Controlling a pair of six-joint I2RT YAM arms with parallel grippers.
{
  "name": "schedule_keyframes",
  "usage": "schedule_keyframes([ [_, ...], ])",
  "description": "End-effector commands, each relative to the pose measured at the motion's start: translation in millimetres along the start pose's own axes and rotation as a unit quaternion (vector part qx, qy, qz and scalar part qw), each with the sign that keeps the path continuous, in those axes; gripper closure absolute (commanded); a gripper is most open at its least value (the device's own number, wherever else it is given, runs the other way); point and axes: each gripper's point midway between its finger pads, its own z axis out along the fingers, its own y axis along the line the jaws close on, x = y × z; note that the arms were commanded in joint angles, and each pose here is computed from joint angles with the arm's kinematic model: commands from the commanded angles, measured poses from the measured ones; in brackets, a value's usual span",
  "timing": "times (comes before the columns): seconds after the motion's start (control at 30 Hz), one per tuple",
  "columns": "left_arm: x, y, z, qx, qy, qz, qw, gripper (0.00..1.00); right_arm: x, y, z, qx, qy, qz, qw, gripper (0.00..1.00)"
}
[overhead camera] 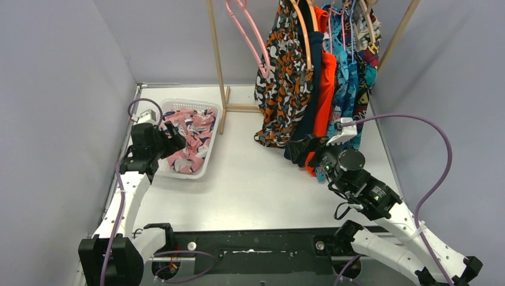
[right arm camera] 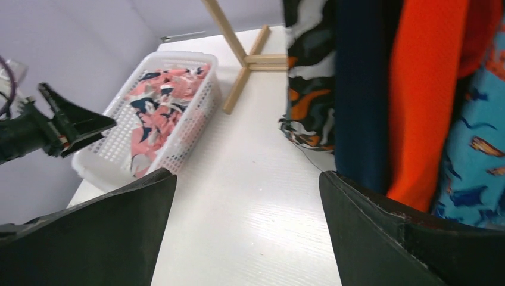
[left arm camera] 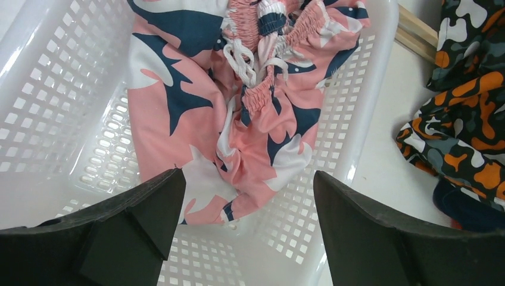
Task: Remove the shorts from the hanger
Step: Adjust the shorts in the basket, then pick up the hanger from the clothes rod.
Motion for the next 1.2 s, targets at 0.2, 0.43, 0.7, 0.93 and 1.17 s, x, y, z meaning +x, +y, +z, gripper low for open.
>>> schedule_keyframes([
  [0.2,0,1,-20,0.004,-0.02,0.072,0.997,0.19,-49,26,40,0.046,0.033,-0.079,0.995,0.07],
  [0.43,-4,-6,-24,0.007,-0.037,0.08,0.996,0.19,-82,25,43,0.088,0.011,-0.059,0.994,0.15],
  [0.7,-2,-13,-23,0.028,-0.034,0.085,0.995,0.19,-119,19,38,0.089,-0.023,-0.054,0.994,0.24],
  [0.93,-1,-18,-22,0.04,-0.032,0.085,0.995,0.19,-149,23,56,0.053,-0.025,-0.045,0.997,0.31],
  [1.17,0,-18,-21,0.041,-0.03,0.085,0.995,0.19,-167,24,73,0.041,-0.028,-0.049,0.998,0.49],
])
